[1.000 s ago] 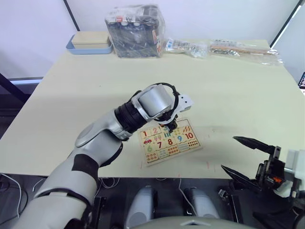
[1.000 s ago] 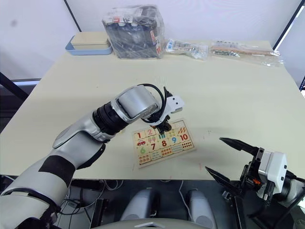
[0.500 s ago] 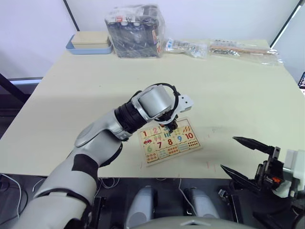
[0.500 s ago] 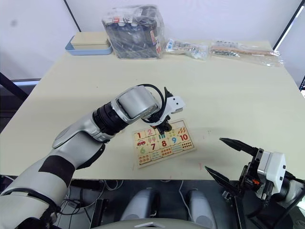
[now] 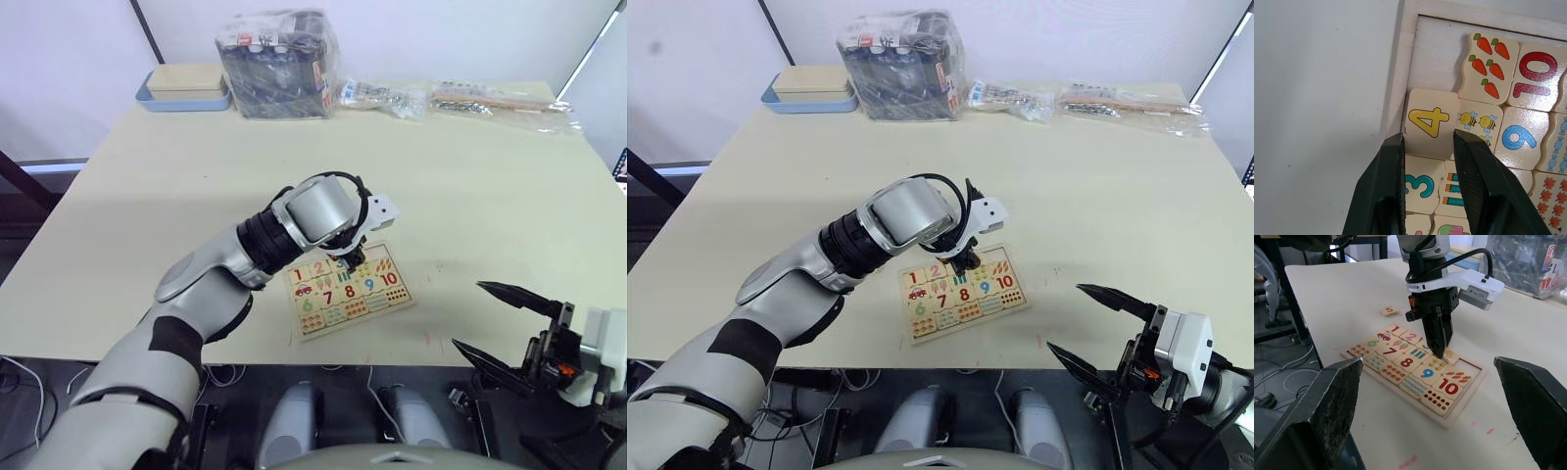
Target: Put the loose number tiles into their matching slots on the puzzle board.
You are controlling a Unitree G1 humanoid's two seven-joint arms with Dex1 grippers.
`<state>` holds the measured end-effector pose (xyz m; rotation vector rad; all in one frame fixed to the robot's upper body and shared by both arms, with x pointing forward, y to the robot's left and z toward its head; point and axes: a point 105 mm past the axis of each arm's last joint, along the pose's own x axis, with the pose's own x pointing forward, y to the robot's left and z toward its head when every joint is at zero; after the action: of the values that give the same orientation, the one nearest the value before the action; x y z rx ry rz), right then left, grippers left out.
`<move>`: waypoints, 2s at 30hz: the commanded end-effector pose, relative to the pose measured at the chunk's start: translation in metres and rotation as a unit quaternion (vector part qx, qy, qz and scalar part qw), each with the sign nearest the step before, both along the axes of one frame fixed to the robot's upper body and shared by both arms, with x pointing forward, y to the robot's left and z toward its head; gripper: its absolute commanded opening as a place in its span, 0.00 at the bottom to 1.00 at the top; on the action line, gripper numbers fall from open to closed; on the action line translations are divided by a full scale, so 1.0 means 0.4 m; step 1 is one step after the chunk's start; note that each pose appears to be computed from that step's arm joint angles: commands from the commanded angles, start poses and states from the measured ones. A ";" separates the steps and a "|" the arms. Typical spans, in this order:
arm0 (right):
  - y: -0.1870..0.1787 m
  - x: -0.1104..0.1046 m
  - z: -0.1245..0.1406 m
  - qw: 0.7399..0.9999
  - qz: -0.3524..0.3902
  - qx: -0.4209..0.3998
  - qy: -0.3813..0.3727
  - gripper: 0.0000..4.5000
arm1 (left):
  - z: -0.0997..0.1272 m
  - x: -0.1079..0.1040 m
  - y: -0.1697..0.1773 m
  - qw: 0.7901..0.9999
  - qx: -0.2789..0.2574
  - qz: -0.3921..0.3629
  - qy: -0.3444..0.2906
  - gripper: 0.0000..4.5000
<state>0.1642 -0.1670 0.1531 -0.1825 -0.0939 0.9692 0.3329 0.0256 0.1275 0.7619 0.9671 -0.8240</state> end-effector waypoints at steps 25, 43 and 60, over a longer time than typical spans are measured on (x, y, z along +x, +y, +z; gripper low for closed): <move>0.016 -0.007 0.016 1.000 0.016 0.001 -0.014 1.00 | -0.008 -0.006 0.014 1.000 0.005 0.001 -0.006 0.23; 0.016 0.001 0.016 1.000 0.016 0.002 -0.017 1.00 | -0.002 0.004 0.011 1.000 0.000 0.001 -0.014 0.59; 0.011 0.019 0.014 0.999 0.021 0.001 -0.024 1.00 | 0.192 0.031 0.057 0.972 -0.223 -0.063 -0.041 0.59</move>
<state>0.1727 -0.1645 0.1528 -0.1825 -0.1137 0.9897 0.3429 0.0537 0.1882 0.5042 0.7372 -1.0180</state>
